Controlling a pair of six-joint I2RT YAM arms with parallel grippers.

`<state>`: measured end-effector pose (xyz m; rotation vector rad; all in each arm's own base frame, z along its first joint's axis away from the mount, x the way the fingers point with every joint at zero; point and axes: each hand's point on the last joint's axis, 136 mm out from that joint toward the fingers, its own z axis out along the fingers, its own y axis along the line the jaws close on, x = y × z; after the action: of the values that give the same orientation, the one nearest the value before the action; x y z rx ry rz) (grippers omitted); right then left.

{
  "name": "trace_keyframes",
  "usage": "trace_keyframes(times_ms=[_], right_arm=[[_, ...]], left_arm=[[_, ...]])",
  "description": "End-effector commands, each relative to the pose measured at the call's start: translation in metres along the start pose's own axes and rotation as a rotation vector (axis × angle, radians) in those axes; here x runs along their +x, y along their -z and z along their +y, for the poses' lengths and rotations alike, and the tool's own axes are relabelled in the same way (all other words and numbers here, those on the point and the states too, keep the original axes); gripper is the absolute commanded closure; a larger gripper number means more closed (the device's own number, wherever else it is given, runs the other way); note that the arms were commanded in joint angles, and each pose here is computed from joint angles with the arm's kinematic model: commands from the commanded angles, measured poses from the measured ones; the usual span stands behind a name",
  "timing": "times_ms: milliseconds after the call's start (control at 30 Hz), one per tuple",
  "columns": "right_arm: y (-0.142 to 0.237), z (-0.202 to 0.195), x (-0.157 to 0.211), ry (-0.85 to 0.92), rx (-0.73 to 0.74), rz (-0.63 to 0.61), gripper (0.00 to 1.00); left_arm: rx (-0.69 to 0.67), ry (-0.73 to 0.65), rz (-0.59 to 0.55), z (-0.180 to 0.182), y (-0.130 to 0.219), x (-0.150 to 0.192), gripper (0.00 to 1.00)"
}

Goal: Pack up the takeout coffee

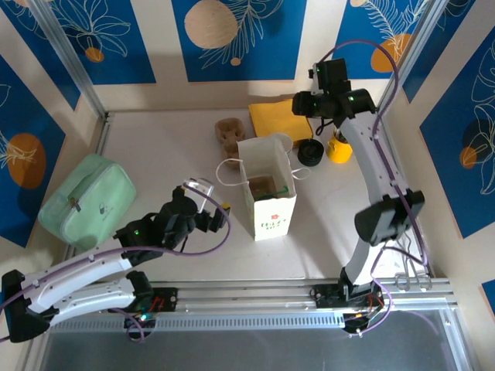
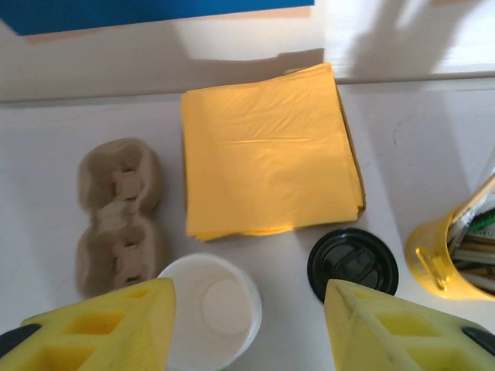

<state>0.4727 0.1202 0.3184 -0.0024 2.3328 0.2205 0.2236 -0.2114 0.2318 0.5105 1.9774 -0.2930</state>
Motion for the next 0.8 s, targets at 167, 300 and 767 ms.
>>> trace_keyframes(times_ms=[167,300,767], right_arm=[[-0.103,-0.020,0.006,-0.016,0.037,0.150,0.47],[-0.134,-0.024,0.014,-0.024,0.035,0.193,0.47],[-0.198,-0.042,0.036,0.022,0.021,0.231,0.42]], left_arm=[[0.026,0.005,-0.011,-0.009,-0.001,-0.017,0.00],[0.021,0.007,-0.001,-0.009,-0.002,-0.016,0.00],[0.032,0.039,-0.012,-0.008,0.000,-0.010,0.01]])
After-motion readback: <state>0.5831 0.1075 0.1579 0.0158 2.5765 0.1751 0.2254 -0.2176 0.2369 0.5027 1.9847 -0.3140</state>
